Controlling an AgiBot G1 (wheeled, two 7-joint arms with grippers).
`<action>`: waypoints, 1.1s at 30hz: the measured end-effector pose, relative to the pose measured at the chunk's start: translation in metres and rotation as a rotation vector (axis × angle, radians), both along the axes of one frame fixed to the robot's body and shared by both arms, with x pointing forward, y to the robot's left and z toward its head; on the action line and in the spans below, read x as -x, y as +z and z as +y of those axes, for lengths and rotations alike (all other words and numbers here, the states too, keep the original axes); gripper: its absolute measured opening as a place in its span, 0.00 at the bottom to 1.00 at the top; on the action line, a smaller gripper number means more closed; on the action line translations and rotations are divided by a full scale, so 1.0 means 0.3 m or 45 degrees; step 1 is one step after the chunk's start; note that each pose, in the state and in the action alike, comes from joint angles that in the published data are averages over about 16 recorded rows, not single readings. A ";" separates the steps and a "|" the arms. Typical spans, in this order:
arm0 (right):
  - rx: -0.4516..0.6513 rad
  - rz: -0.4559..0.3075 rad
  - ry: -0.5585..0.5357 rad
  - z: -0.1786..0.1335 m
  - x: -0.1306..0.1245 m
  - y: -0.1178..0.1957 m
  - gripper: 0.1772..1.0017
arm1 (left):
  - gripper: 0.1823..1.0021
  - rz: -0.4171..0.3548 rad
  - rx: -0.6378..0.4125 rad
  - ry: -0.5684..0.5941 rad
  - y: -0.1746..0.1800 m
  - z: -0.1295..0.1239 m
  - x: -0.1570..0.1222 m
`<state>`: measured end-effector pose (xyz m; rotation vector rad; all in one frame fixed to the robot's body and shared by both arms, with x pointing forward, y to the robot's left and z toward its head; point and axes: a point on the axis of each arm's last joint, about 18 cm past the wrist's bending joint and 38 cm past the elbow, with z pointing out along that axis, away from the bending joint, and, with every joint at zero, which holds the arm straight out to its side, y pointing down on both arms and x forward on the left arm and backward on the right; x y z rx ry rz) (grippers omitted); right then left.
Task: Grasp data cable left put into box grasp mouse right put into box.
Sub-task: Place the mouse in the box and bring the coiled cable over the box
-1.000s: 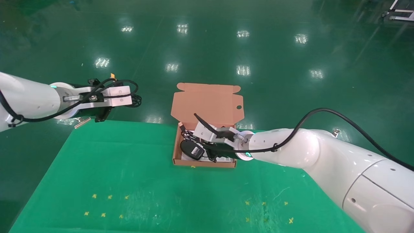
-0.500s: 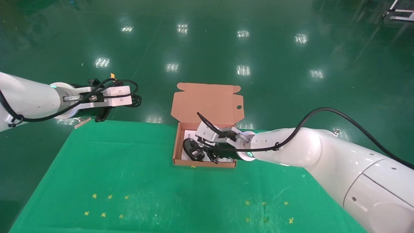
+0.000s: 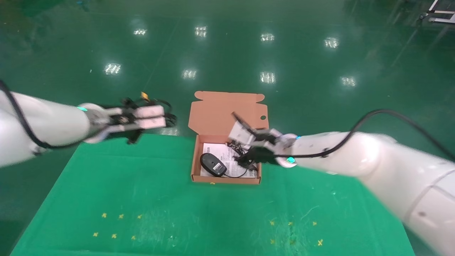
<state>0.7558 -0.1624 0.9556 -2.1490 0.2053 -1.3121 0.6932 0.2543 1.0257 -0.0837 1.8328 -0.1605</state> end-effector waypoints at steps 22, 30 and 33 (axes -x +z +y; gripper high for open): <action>0.075 -0.104 -0.139 -0.399 0.241 0.173 0.95 | 0.10 0.040 0.068 -0.282 -0.351 -0.410 -0.189; 0.112 -0.131 -0.215 -0.478 0.317 0.219 0.99 | 0.10 0.029 0.042 -0.378 -0.423 -0.496 -0.197; 0.124 -0.141 -0.238 -0.497 0.333 0.236 1.00 | 0.10 0.025 0.038 -0.404 -0.436 -0.515 -0.195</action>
